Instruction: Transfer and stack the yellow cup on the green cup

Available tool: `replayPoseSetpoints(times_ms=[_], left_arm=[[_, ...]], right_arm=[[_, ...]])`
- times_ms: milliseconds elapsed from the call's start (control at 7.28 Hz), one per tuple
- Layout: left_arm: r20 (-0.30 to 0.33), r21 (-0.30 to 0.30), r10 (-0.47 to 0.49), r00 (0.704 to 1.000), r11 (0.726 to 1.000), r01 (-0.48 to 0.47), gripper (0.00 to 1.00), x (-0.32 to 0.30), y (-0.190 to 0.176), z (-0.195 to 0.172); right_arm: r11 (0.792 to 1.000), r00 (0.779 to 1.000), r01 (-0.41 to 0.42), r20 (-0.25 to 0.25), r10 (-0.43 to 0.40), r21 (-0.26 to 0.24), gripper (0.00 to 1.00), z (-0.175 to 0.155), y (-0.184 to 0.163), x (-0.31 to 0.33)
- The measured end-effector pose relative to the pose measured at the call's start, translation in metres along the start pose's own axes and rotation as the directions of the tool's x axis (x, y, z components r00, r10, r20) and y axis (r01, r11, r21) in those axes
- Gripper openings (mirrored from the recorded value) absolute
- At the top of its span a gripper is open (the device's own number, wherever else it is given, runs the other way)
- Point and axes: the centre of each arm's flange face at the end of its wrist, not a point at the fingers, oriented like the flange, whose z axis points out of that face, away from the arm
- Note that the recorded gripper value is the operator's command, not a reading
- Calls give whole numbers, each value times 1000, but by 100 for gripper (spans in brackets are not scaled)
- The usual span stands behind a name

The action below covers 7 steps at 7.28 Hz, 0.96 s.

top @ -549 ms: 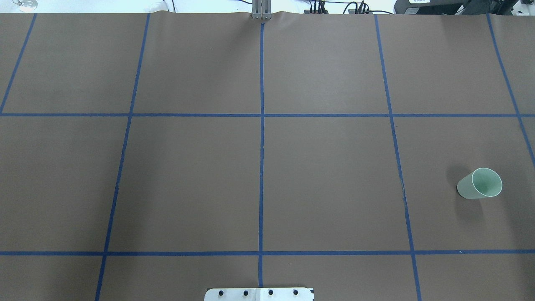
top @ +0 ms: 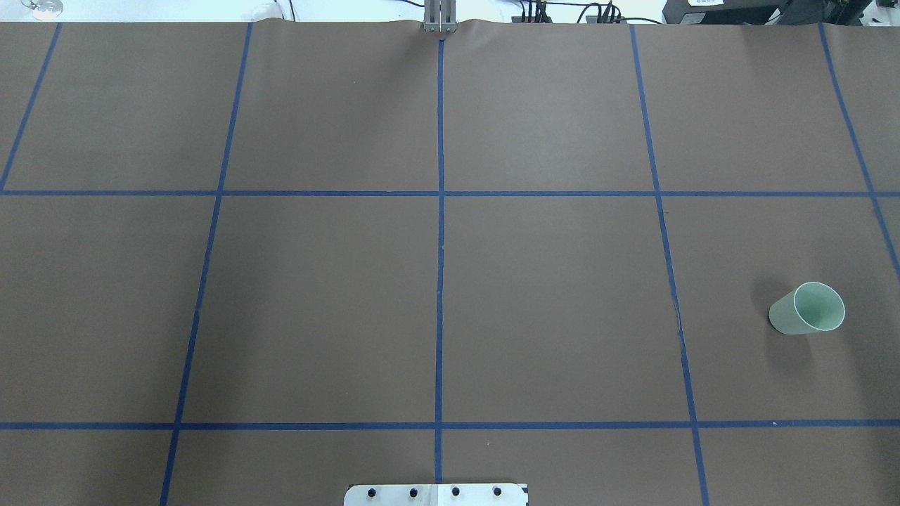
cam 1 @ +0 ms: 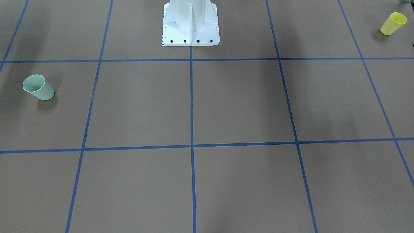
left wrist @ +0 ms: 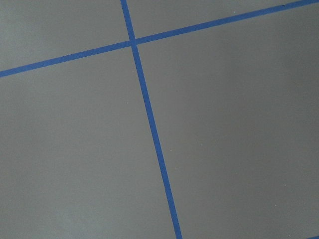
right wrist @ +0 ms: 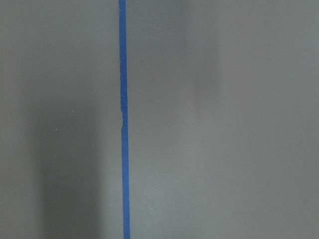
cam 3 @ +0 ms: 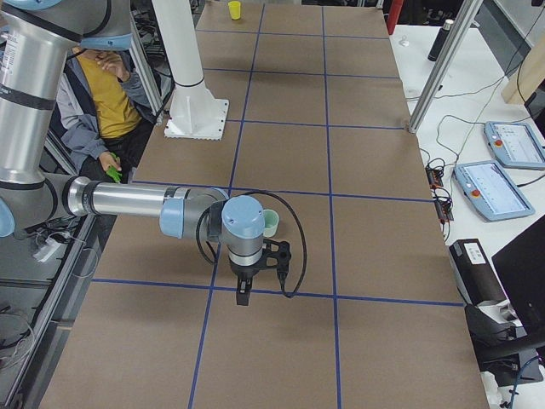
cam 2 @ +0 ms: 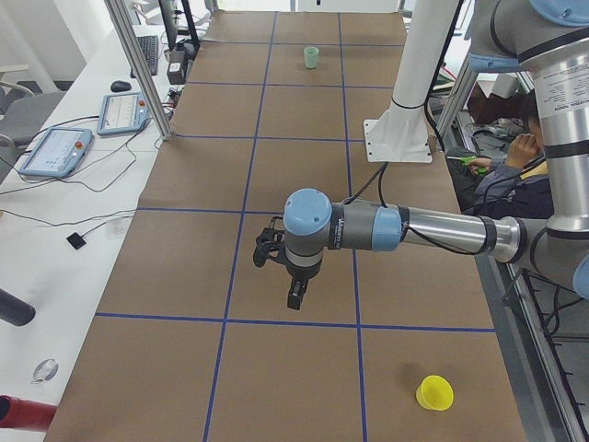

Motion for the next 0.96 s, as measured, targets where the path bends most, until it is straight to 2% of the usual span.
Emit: replayPoseSetpoints(times_ms=[275, 549, 961], left_arm=[[0, 5, 5, 1000, 1000, -5, 100, 2, -2, -2], [3, 27, 28, 1000, 999, -28, 100, 7, -10, -8], [30, 124, 125, 992, 984, -128, 100, 16, -44, -23]], right_arm=[[1000, 1000, 12, 7, -13, 15, 100, -5, -3, -5], [994, 998, 67, 7, -67, 81, 100, -18, -13, -16], [984, 994, 113, -1, -114, 138, 100, -27, -21, -23]])
